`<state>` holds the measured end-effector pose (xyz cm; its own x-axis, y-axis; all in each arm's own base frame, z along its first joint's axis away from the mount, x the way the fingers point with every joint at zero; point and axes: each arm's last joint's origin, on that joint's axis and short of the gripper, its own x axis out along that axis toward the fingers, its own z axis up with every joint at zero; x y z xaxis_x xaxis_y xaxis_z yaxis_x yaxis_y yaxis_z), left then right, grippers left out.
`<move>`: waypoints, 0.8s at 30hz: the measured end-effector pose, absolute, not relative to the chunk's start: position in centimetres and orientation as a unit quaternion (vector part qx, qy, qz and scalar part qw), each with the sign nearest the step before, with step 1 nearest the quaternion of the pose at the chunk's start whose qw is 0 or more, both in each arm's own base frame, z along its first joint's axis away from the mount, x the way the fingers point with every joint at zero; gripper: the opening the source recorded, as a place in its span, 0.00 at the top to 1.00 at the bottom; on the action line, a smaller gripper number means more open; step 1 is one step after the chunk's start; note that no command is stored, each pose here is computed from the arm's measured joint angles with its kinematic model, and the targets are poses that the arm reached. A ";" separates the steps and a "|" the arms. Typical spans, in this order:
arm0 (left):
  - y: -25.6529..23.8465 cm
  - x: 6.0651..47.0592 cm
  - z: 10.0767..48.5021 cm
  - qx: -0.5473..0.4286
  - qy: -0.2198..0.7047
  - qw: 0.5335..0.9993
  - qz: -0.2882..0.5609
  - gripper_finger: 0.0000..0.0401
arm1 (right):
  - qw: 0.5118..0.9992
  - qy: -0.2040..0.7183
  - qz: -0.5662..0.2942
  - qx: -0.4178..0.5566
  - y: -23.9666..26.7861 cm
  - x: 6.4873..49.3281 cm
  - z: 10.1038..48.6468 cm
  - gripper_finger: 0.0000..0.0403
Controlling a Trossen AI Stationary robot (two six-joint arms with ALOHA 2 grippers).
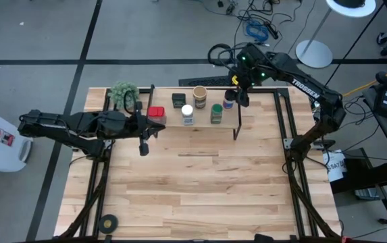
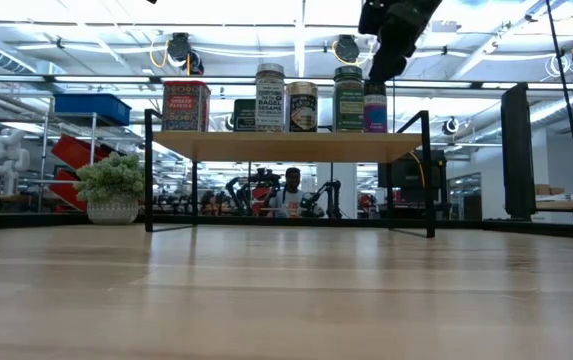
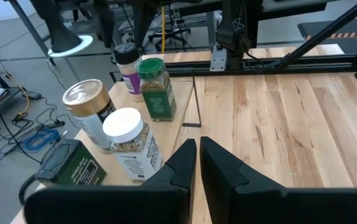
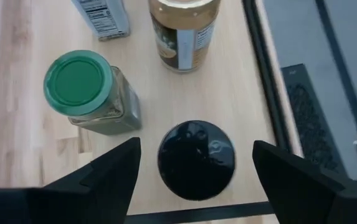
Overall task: Shelf spices
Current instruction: Remove the black seasoning bottle from the shelf
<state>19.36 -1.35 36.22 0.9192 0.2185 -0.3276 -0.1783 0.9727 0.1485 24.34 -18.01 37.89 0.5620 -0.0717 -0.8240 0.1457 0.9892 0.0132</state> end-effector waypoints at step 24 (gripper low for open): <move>-1.3 19.4 36.2 0.055 0.173 0.978 0.102 0.92 | 0.860 0.503 -0.053 0.064 -18.8 25.3 35.9 0.41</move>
